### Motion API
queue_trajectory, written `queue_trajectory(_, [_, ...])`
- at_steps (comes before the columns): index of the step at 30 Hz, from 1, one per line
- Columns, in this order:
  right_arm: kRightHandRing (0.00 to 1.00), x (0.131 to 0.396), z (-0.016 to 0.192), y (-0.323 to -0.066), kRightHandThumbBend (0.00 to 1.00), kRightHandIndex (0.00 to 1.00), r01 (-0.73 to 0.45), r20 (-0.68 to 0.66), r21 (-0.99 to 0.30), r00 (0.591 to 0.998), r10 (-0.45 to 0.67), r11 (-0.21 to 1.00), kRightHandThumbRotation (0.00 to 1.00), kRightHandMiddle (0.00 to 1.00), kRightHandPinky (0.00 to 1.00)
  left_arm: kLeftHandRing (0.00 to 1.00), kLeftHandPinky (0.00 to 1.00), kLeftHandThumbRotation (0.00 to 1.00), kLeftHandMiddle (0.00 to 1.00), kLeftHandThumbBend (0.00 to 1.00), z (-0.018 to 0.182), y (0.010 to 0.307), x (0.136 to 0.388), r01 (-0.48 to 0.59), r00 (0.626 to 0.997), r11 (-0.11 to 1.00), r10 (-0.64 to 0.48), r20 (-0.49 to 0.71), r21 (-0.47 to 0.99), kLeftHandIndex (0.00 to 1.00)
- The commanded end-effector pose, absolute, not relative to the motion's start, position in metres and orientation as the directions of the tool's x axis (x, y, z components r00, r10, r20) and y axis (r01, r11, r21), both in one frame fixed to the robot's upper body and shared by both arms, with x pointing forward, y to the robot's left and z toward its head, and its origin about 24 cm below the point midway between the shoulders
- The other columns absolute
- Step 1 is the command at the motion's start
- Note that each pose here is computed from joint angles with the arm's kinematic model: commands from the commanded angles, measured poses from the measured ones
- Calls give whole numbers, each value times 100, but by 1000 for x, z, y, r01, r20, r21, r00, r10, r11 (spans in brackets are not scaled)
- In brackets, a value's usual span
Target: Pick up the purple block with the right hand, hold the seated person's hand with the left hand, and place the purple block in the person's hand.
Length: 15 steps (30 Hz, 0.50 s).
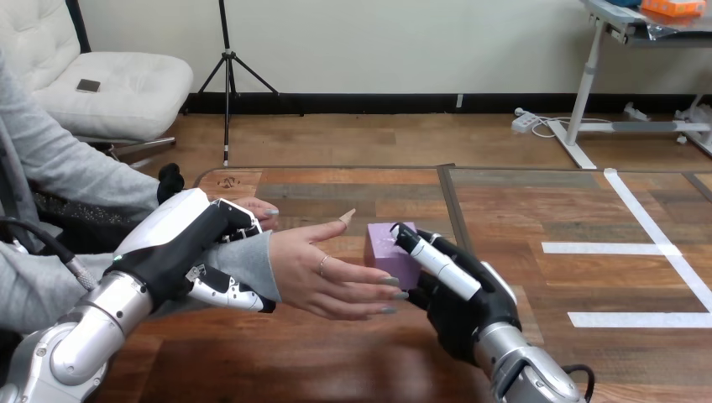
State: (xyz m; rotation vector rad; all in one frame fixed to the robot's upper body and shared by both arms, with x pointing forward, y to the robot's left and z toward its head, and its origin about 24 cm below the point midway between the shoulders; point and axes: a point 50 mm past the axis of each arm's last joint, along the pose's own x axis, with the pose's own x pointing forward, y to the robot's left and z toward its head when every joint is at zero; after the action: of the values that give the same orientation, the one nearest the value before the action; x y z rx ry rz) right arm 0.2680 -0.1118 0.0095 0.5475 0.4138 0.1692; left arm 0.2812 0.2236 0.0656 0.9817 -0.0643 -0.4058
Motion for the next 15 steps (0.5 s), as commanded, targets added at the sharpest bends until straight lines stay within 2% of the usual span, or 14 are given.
queue_trajectory(1, [37,273,37,-90,82,43,-108,-229,612,924,306,784,0,43,31,26,20,0,33,65,99,207,298,192,912,535,-408,53,823,36])
queue_trajectory(15, [36,265,43,-83,81,43,-151,-212,620,912,350,770,0,43,31,26,20,0,33,65,100,204,299,181,906,539,-417,73,823,36])
